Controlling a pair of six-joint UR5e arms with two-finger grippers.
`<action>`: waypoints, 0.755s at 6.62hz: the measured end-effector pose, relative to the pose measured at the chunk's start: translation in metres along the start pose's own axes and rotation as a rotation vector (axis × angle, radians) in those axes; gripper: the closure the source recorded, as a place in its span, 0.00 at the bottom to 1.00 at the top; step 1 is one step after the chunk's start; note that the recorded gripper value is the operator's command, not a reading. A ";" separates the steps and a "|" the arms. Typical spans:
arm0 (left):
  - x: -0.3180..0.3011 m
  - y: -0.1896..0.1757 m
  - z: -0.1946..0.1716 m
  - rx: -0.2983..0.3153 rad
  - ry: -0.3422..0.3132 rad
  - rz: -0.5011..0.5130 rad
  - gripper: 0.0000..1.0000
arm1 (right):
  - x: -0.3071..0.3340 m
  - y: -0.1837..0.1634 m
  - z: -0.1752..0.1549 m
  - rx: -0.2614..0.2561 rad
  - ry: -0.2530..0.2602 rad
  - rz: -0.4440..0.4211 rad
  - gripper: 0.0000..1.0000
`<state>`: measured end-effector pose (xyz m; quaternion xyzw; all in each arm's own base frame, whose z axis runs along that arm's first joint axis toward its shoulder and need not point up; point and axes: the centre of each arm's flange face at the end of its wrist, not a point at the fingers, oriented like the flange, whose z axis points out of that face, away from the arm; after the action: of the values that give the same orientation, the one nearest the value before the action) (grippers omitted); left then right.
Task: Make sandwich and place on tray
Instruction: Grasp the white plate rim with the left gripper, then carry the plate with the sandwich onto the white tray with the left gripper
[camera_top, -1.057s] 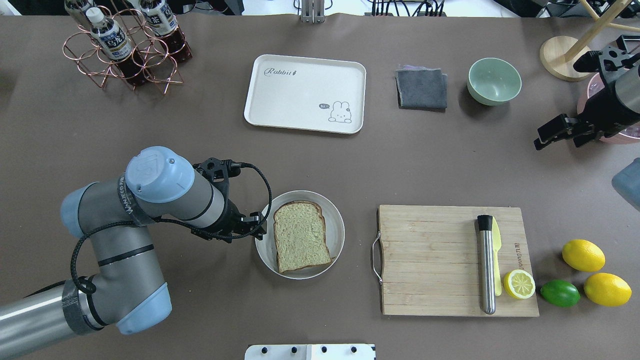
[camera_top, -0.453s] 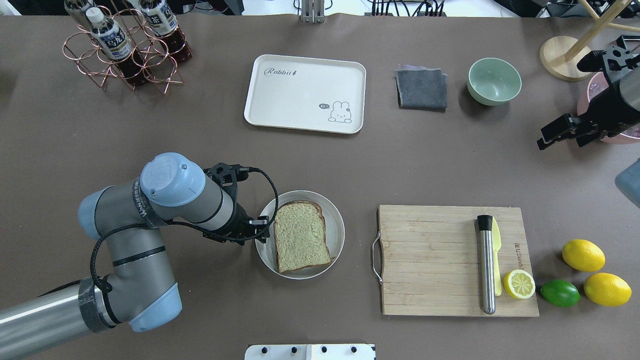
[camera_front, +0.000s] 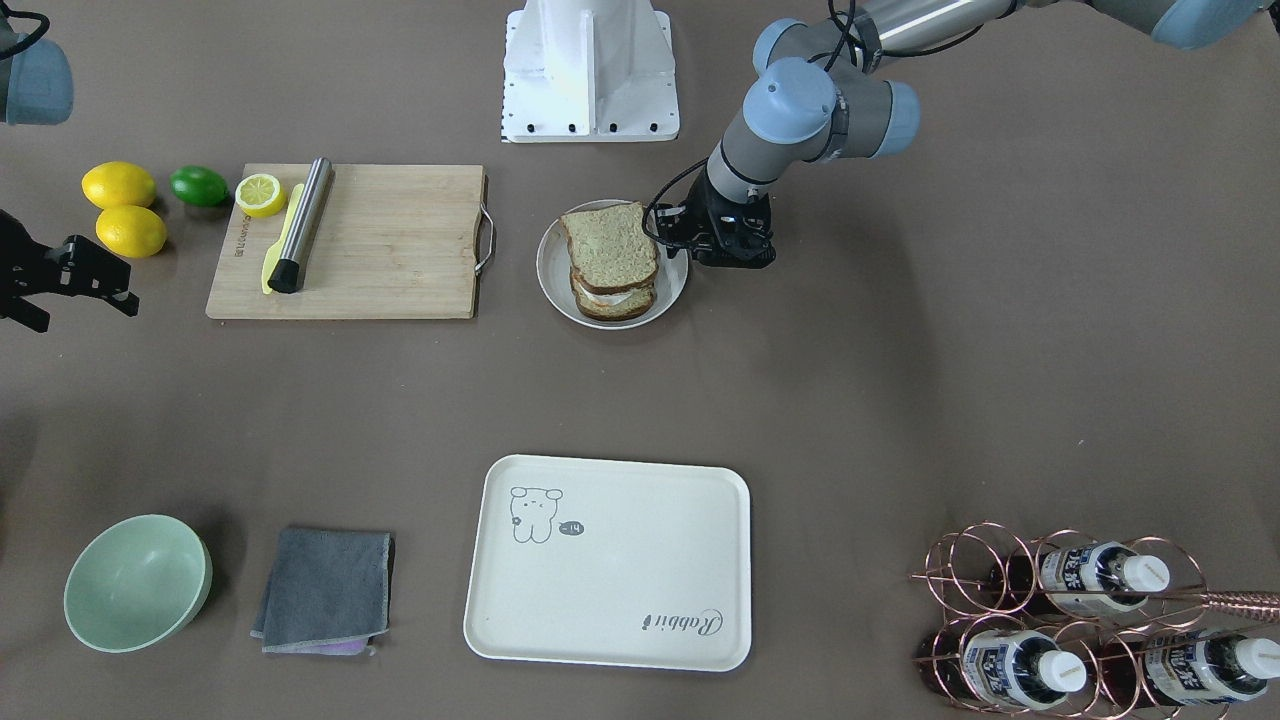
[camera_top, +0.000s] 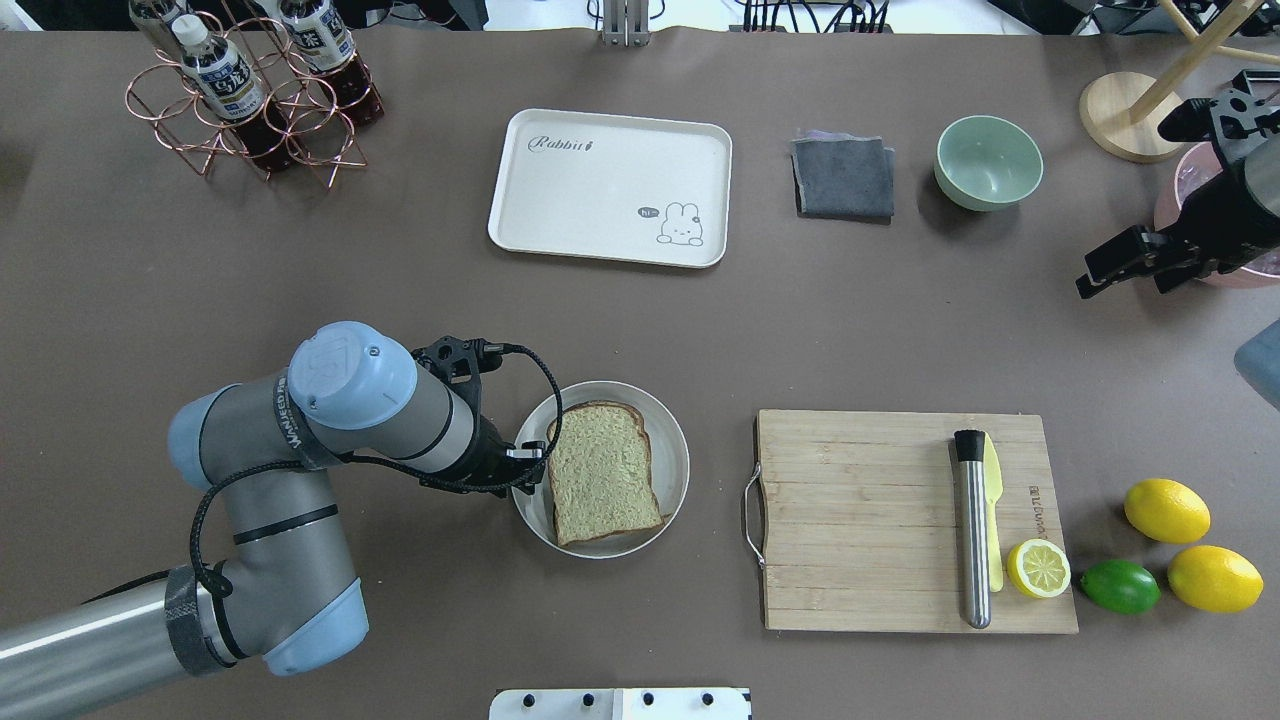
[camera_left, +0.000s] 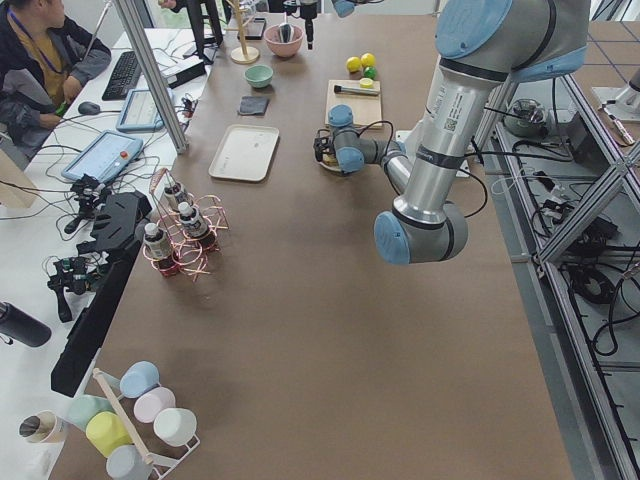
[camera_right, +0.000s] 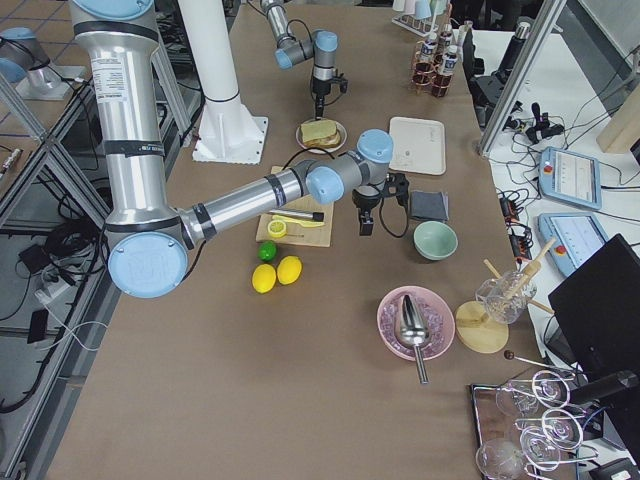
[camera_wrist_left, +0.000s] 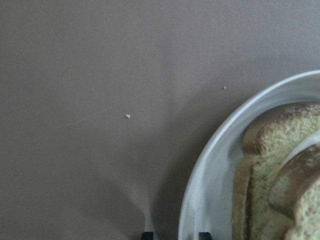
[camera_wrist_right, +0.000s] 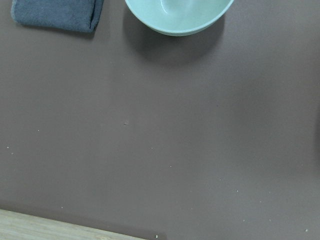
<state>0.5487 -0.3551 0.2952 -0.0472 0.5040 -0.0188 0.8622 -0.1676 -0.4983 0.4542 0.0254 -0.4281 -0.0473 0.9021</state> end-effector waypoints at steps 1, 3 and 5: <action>0.001 0.003 0.000 0.007 0.018 -0.008 1.00 | 0.001 0.000 -0.002 0.000 -0.007 0.004 0.00; 0.006 0.003 -0.013 0.020 0.066 -0.017 1.00 | 0.004 -0.001 -0.005 0.003 -0.011 0.008 0.00; 0.008 -0.016 -0.043 0.056 0.106 -0.032 1.00 | 0.004 -0.001 -0.006 0.004 -0.012 0.009 0.00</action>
<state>0.5159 -0.3739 0.2686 -0.0299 0.5473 -0.0493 0.8350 -0.1602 -0.4999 0.4534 0.0252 -0.4337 -0.0425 0.8997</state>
